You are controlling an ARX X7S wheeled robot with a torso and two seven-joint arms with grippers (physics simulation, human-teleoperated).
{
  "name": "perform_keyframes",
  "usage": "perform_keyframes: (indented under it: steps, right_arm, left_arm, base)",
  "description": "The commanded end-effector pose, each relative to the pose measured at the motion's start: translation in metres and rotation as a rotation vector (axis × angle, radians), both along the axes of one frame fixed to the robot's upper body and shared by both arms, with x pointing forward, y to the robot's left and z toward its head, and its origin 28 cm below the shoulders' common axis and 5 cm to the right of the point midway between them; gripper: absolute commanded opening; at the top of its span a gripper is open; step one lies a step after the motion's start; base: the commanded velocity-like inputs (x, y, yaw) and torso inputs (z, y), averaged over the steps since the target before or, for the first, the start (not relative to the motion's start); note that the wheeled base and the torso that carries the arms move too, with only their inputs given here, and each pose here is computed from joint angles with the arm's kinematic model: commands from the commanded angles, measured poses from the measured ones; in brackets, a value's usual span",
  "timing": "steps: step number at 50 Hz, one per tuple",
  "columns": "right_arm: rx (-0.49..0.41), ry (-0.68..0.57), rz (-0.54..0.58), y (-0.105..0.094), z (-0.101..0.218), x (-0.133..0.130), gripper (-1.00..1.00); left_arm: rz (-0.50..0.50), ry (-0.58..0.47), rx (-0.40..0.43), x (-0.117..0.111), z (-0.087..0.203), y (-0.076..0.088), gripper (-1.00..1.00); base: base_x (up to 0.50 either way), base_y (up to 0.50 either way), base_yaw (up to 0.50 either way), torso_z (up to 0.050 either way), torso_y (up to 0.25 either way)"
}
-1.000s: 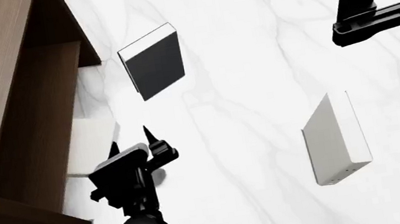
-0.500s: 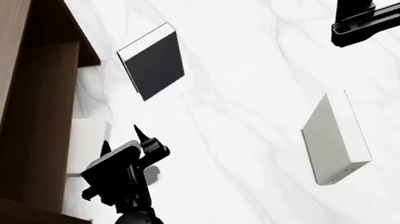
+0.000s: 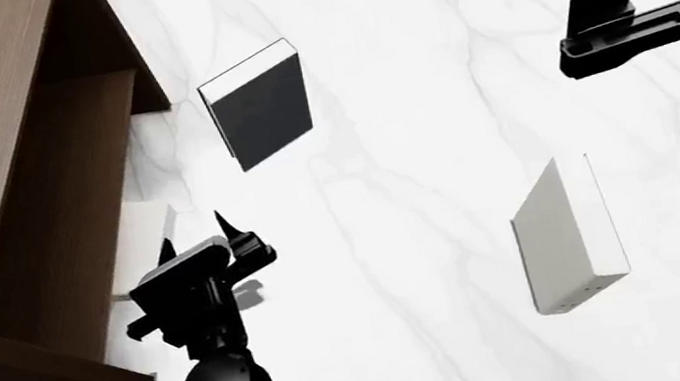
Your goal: Pick up the book on the right and place it under the cabinet shelf.
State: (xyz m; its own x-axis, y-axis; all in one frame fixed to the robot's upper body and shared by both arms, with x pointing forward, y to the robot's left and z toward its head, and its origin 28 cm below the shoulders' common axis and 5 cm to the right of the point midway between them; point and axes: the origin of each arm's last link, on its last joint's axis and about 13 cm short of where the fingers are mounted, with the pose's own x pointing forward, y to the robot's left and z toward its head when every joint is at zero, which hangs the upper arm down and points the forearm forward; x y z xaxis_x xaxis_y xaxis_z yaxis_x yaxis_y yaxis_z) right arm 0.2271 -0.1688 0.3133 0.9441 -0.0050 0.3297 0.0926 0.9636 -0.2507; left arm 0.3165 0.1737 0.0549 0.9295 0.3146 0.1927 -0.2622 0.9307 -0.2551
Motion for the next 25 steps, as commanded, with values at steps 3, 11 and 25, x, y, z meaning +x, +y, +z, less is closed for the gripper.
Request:
perform_keyframes:
  steps: [3,11,25]
  right_arm:
    - [-0.007,-0.008,0.005,0.002,0.003,-0.002,1.00]
    - [-0.011,-0.007,0.006,0.003,0.004,-0.001,1.00]
    - [-0.016,-0.009,0.010,0.005,0.006,-0.001,1.00]
  left_arm:
    - [0.121,0.077,-0.129,0.008,-0.008,0.032,1.00]
    - [0.142,0.084,-0.134,0.010,-0.010,0.038,1.00]
    - [0.175,0.085,-0.141,0.011,-0.010,0.046,1.00]
  base:
    - [0.00,0.00,0.00,-0.003,-0.004]
    - [0.00,0.00,0.00,-0.001,-0.004]
    - [0.00,0.00,0.00,-0.001,-0.004]
